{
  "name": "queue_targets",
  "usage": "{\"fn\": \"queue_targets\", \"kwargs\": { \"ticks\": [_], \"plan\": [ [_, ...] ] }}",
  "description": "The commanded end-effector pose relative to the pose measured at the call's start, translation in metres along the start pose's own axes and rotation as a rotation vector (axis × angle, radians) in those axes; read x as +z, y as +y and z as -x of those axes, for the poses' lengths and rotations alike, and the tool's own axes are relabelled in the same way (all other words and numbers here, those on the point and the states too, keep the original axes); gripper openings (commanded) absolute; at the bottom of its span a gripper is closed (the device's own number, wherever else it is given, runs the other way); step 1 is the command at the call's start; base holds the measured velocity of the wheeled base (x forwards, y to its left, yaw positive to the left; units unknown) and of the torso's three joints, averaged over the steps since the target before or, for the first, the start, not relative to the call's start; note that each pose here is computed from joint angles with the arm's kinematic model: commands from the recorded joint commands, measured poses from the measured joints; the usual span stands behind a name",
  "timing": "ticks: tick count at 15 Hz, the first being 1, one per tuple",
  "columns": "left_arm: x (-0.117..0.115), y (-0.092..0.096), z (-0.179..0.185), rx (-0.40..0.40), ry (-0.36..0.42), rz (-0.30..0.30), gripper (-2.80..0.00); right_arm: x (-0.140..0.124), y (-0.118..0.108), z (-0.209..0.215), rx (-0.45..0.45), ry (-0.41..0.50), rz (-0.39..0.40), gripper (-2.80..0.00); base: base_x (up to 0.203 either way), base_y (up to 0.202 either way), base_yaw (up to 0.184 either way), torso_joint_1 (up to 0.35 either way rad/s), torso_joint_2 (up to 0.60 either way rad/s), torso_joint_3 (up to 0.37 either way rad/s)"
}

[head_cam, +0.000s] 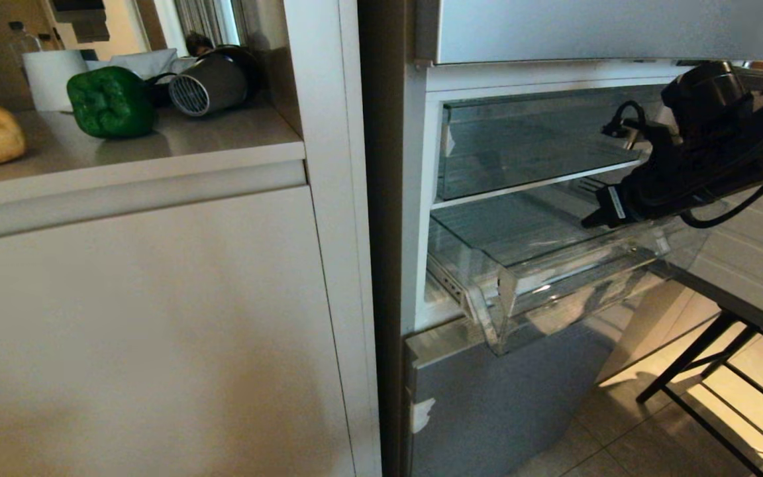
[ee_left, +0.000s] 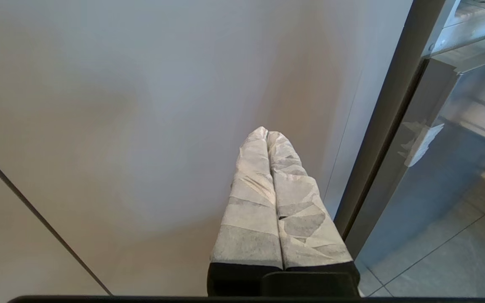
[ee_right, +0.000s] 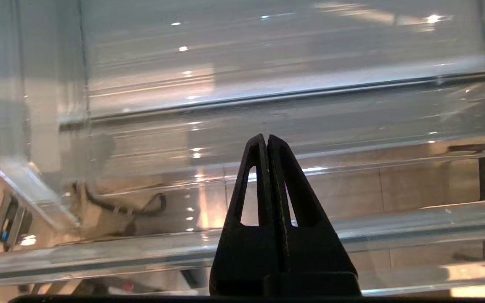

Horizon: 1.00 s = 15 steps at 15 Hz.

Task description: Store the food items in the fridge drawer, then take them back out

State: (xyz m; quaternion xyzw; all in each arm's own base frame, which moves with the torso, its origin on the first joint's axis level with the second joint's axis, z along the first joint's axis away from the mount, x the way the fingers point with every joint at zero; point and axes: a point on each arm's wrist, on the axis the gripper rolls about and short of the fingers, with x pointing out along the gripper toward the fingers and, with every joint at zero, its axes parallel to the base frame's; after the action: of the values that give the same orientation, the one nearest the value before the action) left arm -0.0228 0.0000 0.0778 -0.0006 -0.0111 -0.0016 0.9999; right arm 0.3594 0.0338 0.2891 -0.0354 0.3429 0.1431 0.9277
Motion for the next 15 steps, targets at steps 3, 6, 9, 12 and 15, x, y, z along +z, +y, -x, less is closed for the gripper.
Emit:
{"fn": "queue_targets", "kwargs": {
  "ticks": [3,6,9,12,15],
  "plan": [
    [-0.003,0.0,-0.001,0.0,0.01,0.0,-2.8,-0.003,0.004,0.026,-0.036,0.02,0.027,-2.8,0.0,0.0,0.0,0.0,0.0,0.0],
    [-0.003,0.0,-0.001,0.0,0.01,0.0,-2.8,-0.006,0.006,0.038,-0.068,0.046,0.038,-2.8,0.0,0.0,0.0,0.0,0.0,0.0],
    [-0.003,0.0,-0.001,0.0,0.01,0.0,-2.8,-0.002,0.005,0.033,-0.077,0.005,0.043,-2.8,0.0,0.0,0.0,0.0,0.0,0.0],
    [-0.003,0.0,-0.001,0.0,0.01,0.0,-2.8,-0.001,0.002,0.021,-0.079,0.012,0.039,-2.8,0.0,0.0,0.0,0.0,0.0,0.0],
    [-0.003,0.0,-0.001,0.0,0.01,0.0,-2.8,-0.004,-0.001,0.008,-0.077,0.041,0.032,-2.8,0.0,0.0,0.0,0.0,0.0,0.0]
  ]
}}
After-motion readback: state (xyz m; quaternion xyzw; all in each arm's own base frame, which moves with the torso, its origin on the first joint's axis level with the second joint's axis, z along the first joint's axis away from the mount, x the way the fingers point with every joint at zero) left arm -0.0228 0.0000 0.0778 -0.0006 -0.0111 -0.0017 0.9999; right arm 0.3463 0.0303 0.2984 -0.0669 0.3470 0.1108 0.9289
